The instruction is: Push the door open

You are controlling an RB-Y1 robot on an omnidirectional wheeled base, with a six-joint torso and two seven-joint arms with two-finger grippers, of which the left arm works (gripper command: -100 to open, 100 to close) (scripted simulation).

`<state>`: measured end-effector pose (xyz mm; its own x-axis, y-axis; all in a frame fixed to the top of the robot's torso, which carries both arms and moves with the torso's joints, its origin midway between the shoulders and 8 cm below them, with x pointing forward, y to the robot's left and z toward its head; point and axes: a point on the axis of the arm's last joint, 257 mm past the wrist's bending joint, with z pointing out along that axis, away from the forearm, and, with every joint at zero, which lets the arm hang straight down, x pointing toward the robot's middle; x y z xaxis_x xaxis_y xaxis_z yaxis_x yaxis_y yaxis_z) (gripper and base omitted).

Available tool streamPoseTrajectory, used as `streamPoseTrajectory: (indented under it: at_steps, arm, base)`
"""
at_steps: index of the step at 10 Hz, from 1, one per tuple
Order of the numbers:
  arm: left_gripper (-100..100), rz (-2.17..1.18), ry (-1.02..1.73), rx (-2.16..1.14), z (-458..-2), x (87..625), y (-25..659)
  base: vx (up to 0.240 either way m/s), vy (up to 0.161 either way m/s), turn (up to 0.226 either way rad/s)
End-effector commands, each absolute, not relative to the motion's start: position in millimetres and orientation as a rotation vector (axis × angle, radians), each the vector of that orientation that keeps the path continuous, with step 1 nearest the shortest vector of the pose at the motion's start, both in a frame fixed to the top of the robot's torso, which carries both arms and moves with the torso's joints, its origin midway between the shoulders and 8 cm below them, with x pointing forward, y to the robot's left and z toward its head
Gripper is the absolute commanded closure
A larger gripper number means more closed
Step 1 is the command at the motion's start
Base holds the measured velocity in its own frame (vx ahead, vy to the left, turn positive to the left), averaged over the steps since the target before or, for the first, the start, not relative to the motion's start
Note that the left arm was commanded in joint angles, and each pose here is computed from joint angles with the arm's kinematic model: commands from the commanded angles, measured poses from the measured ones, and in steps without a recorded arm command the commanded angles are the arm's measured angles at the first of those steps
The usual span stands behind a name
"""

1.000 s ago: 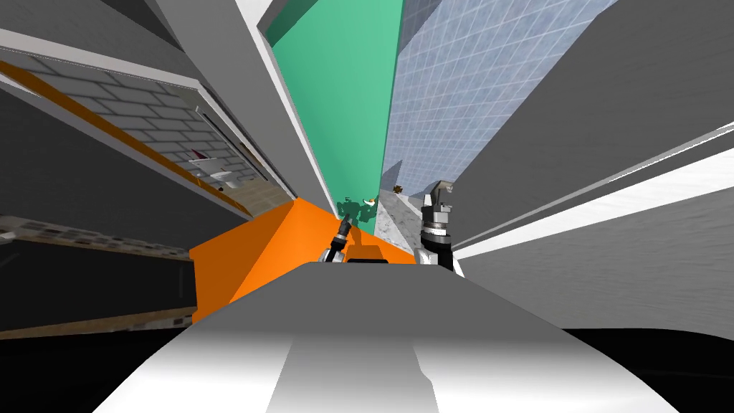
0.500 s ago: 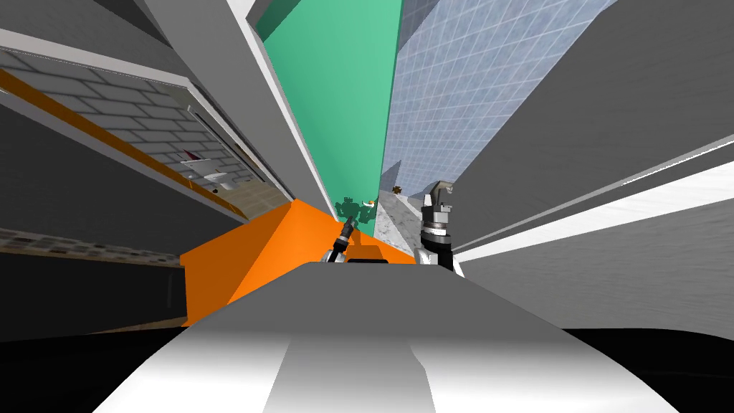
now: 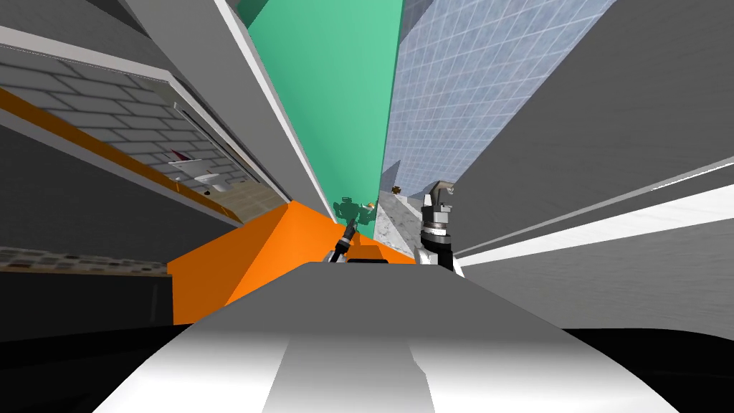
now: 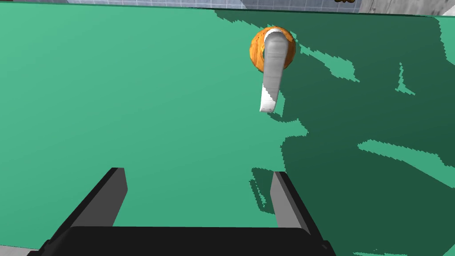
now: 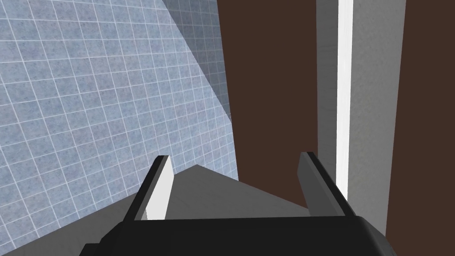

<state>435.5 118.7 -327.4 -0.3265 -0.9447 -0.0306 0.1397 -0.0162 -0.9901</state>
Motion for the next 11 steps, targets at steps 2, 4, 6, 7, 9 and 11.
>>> streamPoseTrajectory:
  at_steps: [2, 4, 6, 7, 9, 11]
  arm:
    - [-100, -1.507, 1.38, -0.936, -343, 432, 110]
    - [-100, -1.507, 1.42, -0.951, -358, 428, 102]
    - [-100, -1.507, 1.443, -0.959, -367, 426, 98]
    - [-100, -1.507, 1.454, -0.964, -372, 424, 95]
    - [-100, -1.507, 1.487, -0.976, -384, 420, 89]
    - [-100, -1.507, 1.504, -0.983, -390, 418, 85]
  base:
    - [0.098, 0.0, -0.031]
    - [0.105, 0.009, -0.041]
    - [0.126, 0.021, -0.031]
    - [0.082, 0.028, -0.013]
    - [0.108, 0.028, -0.035]
    - [0.098, 0.008, -0.022]
